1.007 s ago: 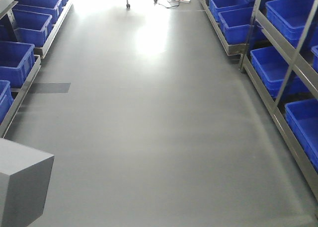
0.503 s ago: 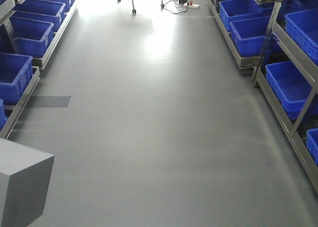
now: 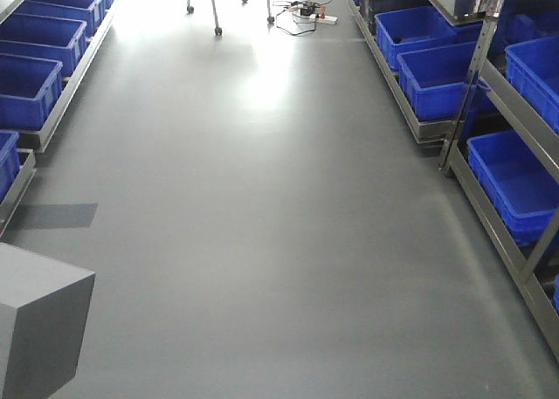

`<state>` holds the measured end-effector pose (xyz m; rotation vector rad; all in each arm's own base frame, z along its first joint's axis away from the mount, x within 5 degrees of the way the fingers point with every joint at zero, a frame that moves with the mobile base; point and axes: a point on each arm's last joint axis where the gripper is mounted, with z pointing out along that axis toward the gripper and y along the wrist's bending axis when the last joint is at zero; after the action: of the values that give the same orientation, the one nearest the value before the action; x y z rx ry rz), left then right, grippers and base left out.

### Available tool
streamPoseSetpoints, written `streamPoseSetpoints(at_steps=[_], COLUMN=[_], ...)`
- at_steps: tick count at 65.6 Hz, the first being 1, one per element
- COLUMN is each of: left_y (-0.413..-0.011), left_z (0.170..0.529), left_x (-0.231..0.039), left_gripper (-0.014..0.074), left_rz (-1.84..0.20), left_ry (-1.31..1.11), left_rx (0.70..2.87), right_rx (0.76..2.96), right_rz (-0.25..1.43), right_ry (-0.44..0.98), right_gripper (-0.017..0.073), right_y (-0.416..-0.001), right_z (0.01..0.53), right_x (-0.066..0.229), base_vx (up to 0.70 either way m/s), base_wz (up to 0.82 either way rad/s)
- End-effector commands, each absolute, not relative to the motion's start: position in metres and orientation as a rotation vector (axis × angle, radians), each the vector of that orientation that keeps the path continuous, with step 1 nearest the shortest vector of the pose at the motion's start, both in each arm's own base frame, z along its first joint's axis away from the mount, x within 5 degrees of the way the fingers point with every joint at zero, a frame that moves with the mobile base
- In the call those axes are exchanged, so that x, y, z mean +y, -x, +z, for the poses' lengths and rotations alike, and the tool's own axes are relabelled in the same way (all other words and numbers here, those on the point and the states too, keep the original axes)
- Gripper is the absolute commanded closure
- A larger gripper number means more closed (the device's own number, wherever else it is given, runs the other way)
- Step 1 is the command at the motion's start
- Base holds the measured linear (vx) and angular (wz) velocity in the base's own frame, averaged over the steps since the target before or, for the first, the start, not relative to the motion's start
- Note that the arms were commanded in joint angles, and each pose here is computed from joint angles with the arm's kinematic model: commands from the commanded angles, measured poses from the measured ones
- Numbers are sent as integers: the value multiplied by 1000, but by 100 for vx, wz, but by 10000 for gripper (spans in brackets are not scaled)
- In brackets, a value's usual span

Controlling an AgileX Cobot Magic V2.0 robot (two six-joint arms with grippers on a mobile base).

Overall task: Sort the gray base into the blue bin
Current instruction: 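Drive down the aisle between blue bin shelves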

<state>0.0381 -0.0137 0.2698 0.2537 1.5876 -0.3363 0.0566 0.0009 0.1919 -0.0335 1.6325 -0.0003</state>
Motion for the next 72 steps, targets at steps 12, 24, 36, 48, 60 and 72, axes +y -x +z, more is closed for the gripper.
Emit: streamPoseSetpoints(at_steps=[12,24,36,48,60,72], left_y=[-36,-36,-36,-36,-36,-36], left_z=[288,288,288,288,288,288], left_x=[-14,-14,-14,-14,-14,-14], left_gripper=[599,599,599,599,599,599], left_rz=[-372,-372,-372,-372,-372,-372], left_ry=[-232,-232,-232,-232,-232,-232], left_rx=[1467,1467,1467,1467,1467,1467], right_rx=[1562,1562,1562,1562,1562,1562], right_rz=[-9,-9,-9,-9,-9,-9], right_ry=[43,43,43,43,43,43], right_gripper=[568,568,568,568,568,568], right_y=[-57,-57,-57,-57,-57,-57], right_z=[194,194,194,194,194,194], right_x=[1,1,1,1,1,1], base_vx=[45,47,46,45,45,43], base_wz=[-4,4,5,3,2,1])
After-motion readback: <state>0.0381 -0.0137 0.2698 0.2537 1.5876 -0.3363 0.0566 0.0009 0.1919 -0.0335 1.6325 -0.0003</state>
